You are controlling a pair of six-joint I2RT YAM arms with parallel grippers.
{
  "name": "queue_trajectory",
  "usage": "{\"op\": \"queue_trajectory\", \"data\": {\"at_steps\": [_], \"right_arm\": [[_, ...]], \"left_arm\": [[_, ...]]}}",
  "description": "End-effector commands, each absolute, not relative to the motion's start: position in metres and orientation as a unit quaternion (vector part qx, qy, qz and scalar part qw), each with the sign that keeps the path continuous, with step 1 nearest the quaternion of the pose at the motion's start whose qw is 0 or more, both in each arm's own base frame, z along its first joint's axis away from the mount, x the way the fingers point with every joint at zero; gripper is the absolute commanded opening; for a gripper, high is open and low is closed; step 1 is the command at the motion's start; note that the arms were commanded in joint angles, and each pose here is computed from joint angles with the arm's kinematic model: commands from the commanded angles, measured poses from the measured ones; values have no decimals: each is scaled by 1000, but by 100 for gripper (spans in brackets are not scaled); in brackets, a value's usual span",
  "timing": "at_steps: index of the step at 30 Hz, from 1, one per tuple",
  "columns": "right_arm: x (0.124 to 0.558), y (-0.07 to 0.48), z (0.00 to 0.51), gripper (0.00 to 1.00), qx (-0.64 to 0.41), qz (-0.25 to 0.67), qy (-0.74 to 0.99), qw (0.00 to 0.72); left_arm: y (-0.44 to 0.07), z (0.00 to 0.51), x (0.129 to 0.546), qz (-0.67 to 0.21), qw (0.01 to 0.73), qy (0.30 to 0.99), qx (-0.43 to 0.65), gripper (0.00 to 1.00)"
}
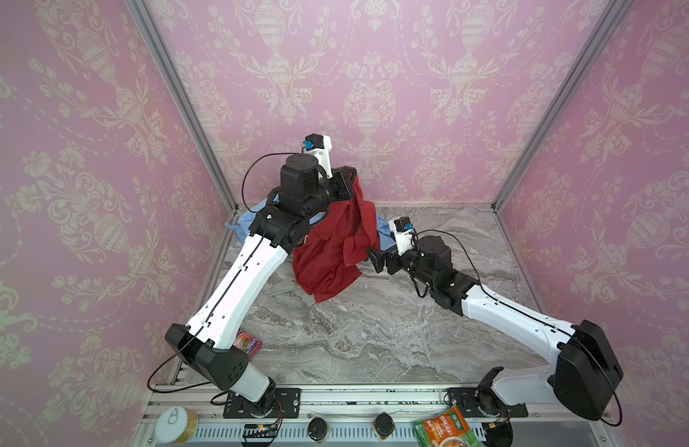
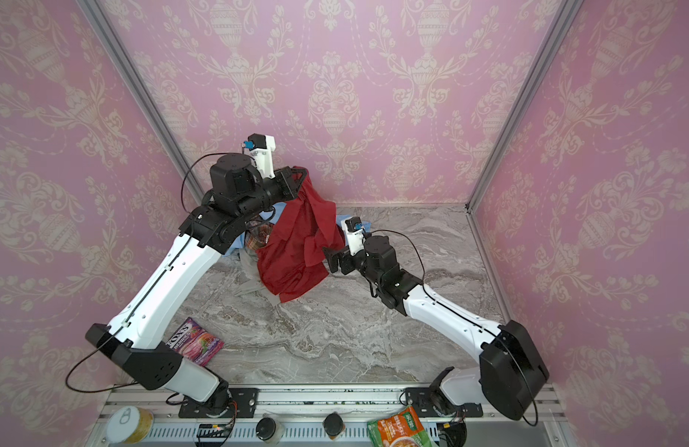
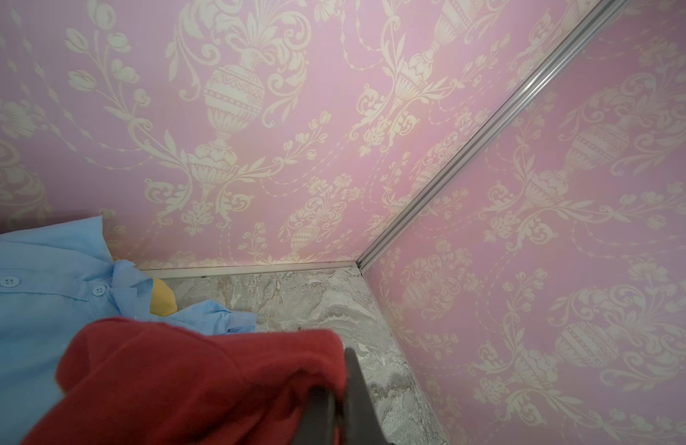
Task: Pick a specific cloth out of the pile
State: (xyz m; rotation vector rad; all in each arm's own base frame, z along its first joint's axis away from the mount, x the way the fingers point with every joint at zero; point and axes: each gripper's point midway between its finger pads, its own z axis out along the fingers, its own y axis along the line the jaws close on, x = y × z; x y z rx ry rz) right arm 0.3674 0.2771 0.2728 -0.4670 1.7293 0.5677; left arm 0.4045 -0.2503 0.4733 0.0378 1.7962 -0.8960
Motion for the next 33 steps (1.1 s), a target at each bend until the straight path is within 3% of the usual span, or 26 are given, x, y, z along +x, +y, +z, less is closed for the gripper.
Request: {"op": "queue_trajectory", "data": {"at_steps": [1, 11, 12, 13, 14, 15, 27, 31, 33], "right_arm": [[381, 290, 282, 100, -210, 259, 696, 636], [447, 335, 284, 99, -171, 289, 656, 676], [452, 335, 288, 91, -159, 288, 649, 686], [456, 331, 291, 73, -144, 286, 646, 693], [459, 327, 293, 43, -127, 284, 646, 697], [462, 324, 315, 2, -116, 291, 634, 707], [427, 276, 371, 0, -85, 270, 685, 671], [422, 261, 396, 0, -80, 265, 700, 658], [419, 249, 413, 0, -70, 254, 705, 658]], "left_arm": [[-270, 483, 394, -384, 540, 748, 50, 0], [-307, 484, 364, -415, 511, 748, 84, 0], [-306, 483, 361, -416, 509, 749, 84, 0], [-304, 483, 359, -415, 509, 750, 84, 0], [-301, 483, 356, -412, 510, 750, 86, 0], [-295, 484, 353, -405, 514, 751, 87, 0], [-194, 429, 370, -338, 516, 787, -4, 0], [-188, 409, 373, -317, 509, 800, 5, 8], [-189, 397, 374, -313, 505, 804, 10, 17]]}}
